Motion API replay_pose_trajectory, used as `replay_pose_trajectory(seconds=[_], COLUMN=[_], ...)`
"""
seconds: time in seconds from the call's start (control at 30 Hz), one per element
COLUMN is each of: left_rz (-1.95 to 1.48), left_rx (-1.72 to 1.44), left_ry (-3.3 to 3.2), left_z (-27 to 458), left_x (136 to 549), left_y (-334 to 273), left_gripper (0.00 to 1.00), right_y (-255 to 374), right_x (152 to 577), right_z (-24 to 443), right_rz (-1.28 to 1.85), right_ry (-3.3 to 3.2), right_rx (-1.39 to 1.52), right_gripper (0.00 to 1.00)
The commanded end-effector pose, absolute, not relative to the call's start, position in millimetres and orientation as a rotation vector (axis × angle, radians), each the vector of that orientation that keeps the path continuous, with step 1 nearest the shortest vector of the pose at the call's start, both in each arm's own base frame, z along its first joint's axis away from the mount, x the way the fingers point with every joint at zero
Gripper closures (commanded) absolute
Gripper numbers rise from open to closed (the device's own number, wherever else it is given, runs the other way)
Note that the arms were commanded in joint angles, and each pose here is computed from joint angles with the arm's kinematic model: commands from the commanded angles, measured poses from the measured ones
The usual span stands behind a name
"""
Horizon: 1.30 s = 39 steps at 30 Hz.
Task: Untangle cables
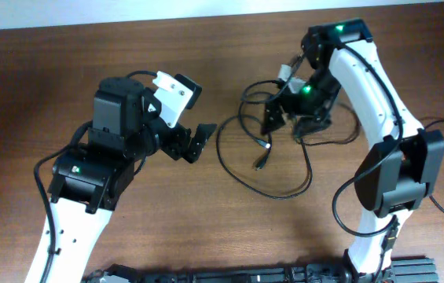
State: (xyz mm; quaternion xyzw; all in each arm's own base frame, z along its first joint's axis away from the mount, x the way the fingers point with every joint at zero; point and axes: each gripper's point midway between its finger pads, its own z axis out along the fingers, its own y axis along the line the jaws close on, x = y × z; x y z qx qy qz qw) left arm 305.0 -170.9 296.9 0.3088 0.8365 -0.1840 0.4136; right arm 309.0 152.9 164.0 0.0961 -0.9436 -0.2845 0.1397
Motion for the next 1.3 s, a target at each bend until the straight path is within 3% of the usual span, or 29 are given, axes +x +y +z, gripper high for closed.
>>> replay_pose_trajectory(seconds=[0.0, 0.07, 0.27, 0.37, 0.53, 0.63, 0.7, 0.77, 0.9, 1.1, 1.27], left_rz=[-0.478, -0.478, -0.478, -0.478, -0.478, -0.478, -0.478, -0.478, -0.478, -0.478, -0.478], left_rx=[0.773, 0.773, 0.773, 0.773, 0.773, 0.773, 0.773, 0.773, 0.773, 0.773, 0.773], left_ry=[2.08, 2.08, 2.08, 2.08, 2.08, 2.08, 2.08, 2.08, 2.08, 2.08, 2.08], left_z=[305, 305, 305, 305, 305, 305, 305, 305, 305, 305, 305], left_x=[302, 302, 302, 302, 302, 302, 302, 302, 302, 302, 302], left_y=[-172, -172, -172, -172, -172, -172, -172, -172, -172, -172, -172], left_gripper=[0.01, 0.01, 0.01, 0.01, 0.01, 0.01, 0.01, 0.01, 0.01, 0.01, 0.01], right_y=[185, 185, 97, 68, 69, 135, 154, 145, 72, 62, 51], right_x=[308, 308, 312, 317, 316, 308, 307, 308, 313, 306, 308], right_z=[194, 194, 146, 143, 142, 159, 169, 164, 140, 132, 132], right_rz=[-1.112, -1.078, -0.13, 0.114, 0.114, -0.468, -0.667, -0.589, 0.098, 0.199, 0.324], right_ry=[-2.646, -2.625, -2.74, -2.769, -2.757, -2.677, -2.656, -2.682, -2.744, -2.692, -2.63], right_rx=[0.26, 0.117, -0.682, -0.853, -0.879, -0.483, -0.313, -0.333, -0.855, -0.962, -1.231], right_gripper=[0.01, 0.01, 0.01, 0.01, 0.01, 0.01, 0.01, 0.01, 0.01, 0.01, 0.01])
